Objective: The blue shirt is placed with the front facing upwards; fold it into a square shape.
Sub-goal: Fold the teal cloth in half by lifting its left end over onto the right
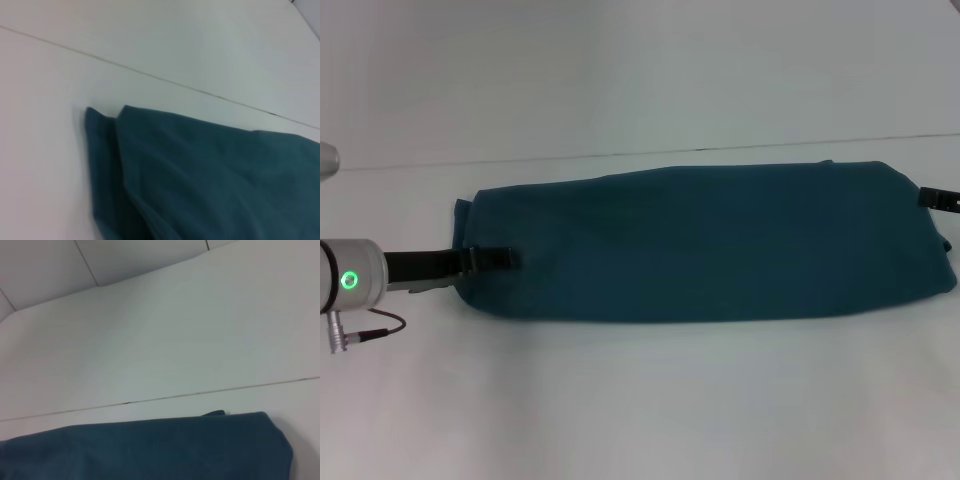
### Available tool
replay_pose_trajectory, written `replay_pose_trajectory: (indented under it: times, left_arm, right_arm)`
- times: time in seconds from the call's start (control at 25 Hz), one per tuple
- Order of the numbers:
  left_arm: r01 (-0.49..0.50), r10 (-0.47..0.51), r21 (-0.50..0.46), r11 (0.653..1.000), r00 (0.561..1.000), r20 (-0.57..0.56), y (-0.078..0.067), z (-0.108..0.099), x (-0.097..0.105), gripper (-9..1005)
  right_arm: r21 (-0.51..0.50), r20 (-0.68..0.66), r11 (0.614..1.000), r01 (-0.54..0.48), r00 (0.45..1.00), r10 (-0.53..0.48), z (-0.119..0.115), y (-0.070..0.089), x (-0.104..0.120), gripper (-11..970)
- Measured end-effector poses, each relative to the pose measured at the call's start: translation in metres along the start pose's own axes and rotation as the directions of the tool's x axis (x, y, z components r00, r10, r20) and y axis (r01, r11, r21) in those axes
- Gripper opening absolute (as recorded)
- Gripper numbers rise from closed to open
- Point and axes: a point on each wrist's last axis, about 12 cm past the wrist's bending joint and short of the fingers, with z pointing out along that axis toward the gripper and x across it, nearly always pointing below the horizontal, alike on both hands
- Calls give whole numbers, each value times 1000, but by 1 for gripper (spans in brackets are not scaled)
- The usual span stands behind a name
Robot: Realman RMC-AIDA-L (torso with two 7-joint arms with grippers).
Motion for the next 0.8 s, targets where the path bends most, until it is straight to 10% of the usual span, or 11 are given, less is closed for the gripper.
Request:
replay_pose_trajectory:
  times: [0.64,0.8]
  left_arm:
    - [-31,32,-55,998,999,7,7,-3,-4,490]
    - [-32,33,-55,998,999,7,7,-3,-4,237]
  right_arm:
    - [-4,2,1000,2,1000,-2,2,2,0,904]
    - [-3,1,1000,1,1000,-1,2,2,1,903]
